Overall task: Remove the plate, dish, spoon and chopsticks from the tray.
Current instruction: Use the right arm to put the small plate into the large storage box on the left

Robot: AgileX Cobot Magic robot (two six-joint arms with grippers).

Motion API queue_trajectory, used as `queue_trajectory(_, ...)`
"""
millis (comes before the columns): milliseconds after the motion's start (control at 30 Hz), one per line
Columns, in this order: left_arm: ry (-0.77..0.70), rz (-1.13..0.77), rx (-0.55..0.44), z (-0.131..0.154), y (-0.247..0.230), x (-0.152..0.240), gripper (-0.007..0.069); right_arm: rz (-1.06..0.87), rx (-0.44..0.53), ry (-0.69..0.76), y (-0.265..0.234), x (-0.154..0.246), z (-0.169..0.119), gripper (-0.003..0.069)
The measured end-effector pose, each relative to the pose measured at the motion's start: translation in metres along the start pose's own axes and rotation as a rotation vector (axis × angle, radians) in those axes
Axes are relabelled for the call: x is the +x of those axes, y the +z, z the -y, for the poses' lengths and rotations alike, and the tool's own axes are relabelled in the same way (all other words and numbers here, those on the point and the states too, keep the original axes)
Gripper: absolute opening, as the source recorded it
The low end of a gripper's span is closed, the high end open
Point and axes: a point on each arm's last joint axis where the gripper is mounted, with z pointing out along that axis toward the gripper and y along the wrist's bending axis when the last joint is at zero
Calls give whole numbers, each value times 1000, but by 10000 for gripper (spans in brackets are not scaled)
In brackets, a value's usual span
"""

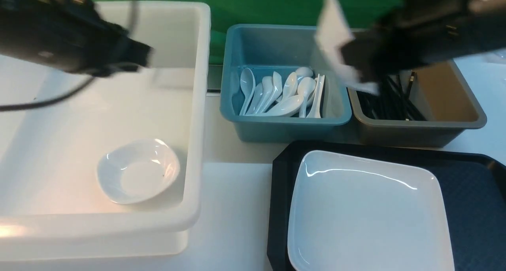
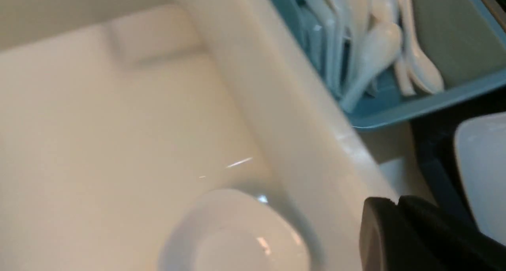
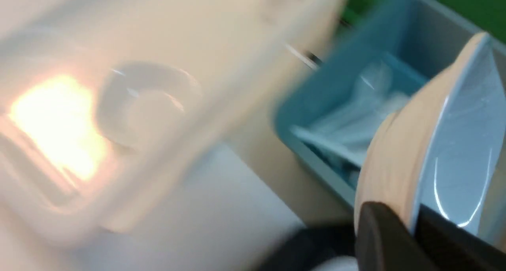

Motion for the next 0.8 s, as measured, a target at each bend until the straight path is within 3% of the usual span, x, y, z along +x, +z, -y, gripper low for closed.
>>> queue_trajectory(200,-119,74,-183,-36,-71,21,14,41,-184,-134,63,-49,-73,62)
queue_trajectory(467,-208,130,-348,-42,-118,61,15,-11,-322,-229,148,-50,-151,62)
queue_trajectory(800,-234,82,-334,-38,-111,81,16,-179,-270,-317,239,6,-160,62)
